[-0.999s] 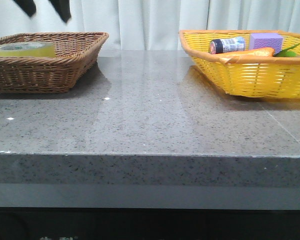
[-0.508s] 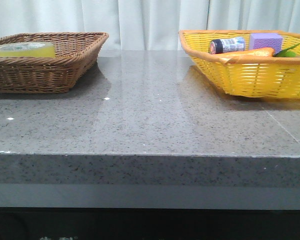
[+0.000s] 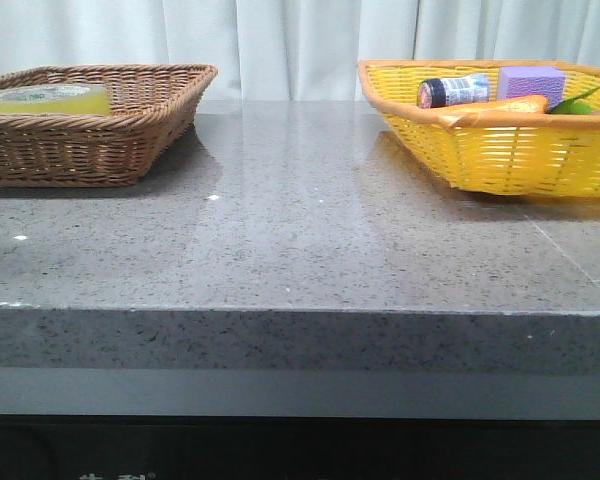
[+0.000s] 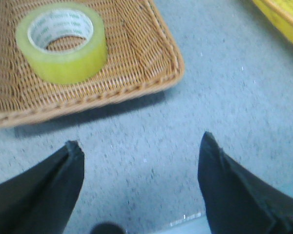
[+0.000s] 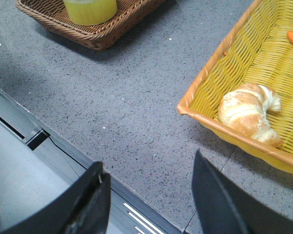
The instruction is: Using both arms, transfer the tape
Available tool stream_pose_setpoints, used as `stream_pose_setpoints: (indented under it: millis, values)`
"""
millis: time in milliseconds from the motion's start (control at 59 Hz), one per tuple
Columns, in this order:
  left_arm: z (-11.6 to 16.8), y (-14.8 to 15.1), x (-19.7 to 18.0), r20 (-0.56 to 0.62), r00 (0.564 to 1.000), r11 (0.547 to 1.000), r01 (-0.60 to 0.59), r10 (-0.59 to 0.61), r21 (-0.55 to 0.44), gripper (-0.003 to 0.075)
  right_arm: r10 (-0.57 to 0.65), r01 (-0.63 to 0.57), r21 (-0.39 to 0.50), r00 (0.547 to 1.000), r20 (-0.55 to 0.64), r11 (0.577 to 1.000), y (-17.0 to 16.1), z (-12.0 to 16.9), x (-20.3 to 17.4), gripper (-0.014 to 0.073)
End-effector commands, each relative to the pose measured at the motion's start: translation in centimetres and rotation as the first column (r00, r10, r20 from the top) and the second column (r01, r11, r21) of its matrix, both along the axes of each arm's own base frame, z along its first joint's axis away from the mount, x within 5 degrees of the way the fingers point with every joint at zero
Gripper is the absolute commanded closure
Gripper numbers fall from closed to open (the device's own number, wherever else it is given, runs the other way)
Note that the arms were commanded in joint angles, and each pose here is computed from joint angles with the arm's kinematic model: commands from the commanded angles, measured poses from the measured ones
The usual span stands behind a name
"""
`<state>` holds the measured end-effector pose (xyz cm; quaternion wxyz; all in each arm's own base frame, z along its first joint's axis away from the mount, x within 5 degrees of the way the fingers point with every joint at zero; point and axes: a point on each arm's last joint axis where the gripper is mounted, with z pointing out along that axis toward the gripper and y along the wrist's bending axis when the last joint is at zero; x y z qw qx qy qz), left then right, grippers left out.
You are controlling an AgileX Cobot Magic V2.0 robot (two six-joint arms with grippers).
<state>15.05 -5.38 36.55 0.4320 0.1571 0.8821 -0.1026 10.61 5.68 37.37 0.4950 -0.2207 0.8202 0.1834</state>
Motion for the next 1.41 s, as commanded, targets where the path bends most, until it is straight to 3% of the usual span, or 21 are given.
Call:
stream_pose_setpoints:
  millis: [0,237,593,745,898,999,1389]
  values:
    - [0.4,0.3,-1.3,0.124,0.992,0.999,0.016,-0.012,-0.036,0.0227,-0.022,0.018,0.05,0.997,0.068,0.999,0.0,1.3,0.1,0.0185]
    - [-1.6,1.1,-4.3,0.168,0.984,0.998,0.056,-0.055,0.002,0.0227,-0.014,0.01,0.059,0.998,0.056,0.998,0.1,1.3,0.0,0.0185]
    - [-1.4,1.3,-4.7,0.255,0.966,0.999,0.043,-0.034,-0.031,0.0233,-0.012,0.009,0.066,0.998,0.055,0.998,0.1,1.3,0.0,0.0211]
    - [-1.2,1.3,-4.7,0.277,0.961,0.998,0.04,-0.026,-0.044,0.0384,-0.012,0.009,0.066,0.998,0.055,0.998,0.1,1.3,0.0,0.0447]
    - [-1.1,1.2,-4.6,0.281,0.96,0.998,0.041,-0.023,-0.056,0.0623,-0.012,0.009,0.065,0.998,0.054,0.998,0.1,1.2,0.0,0.0671]
    - [-1.1,1.2,-4.6,0.281,0.96,0.998,0.041,-0.023,-0.056,0.0738,-0.011,0.008,0.063,0.999,0.046,0.998,0.1,1.2,0.2,0.0664]
    - [-1.4,1.2,-4.8,0.248,0.968,0.997,0.045,-0.03,-0.057,0.074,-0.002,-0.001,0.094,0.999,0.033,0.996,0.3,1.2,0.2,0.0664]
